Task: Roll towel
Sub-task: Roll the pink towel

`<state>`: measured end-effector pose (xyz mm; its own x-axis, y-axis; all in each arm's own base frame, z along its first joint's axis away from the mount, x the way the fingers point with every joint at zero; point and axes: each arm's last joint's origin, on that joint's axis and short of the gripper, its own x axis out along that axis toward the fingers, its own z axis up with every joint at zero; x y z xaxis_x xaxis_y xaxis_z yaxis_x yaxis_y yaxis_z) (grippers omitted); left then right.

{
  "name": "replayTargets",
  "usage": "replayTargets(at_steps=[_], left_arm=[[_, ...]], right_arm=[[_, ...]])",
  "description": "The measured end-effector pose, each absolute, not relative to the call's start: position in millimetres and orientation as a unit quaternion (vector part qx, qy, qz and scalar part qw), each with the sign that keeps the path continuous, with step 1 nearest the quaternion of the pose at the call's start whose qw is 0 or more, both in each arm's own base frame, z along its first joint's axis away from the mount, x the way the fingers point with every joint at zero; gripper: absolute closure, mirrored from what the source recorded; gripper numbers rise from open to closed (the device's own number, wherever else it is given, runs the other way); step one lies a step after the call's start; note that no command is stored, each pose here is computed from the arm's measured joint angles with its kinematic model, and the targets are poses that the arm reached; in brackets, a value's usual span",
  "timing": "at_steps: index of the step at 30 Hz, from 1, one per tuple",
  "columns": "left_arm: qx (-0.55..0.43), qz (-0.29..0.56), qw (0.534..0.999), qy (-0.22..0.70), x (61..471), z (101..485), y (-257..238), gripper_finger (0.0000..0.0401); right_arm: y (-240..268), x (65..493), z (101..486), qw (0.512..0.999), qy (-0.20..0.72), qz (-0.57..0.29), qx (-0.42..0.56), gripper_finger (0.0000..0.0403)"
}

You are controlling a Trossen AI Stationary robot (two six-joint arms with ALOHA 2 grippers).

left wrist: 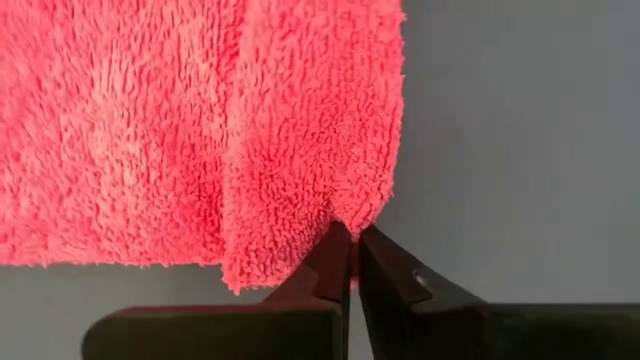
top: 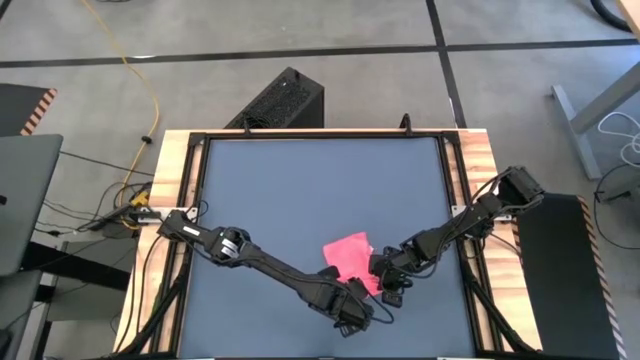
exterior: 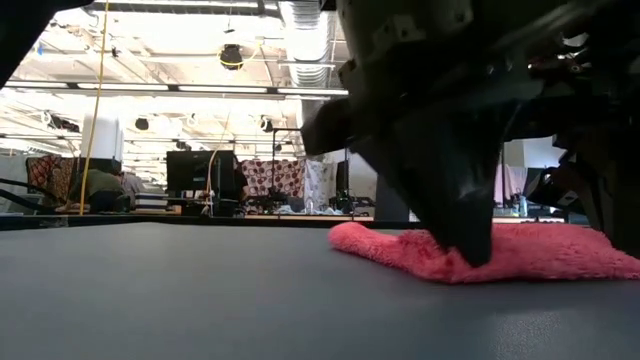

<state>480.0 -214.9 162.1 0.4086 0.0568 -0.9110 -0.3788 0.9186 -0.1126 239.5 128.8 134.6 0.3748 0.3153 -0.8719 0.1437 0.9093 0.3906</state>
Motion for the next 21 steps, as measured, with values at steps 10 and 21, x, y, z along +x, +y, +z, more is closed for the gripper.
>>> replayTargets(at_steps=[10, 21], left_arm=[[-0.168, 0.124, 0.824, 0.526, 481.6, 165.1, -215.5, 0.0401], [-0.211, 0.105, 0.822, 0.518, 485.8, 167.2, -218.3, 0.0401]], right_arm=[[128.4, 237.5, 140.4, 0.807, 0.550, 0.056, 0.208, 0.0280], [127.4, 220.5, 165.8, 0.844, 0.509, 0.014, 0.166, 0.0238]])
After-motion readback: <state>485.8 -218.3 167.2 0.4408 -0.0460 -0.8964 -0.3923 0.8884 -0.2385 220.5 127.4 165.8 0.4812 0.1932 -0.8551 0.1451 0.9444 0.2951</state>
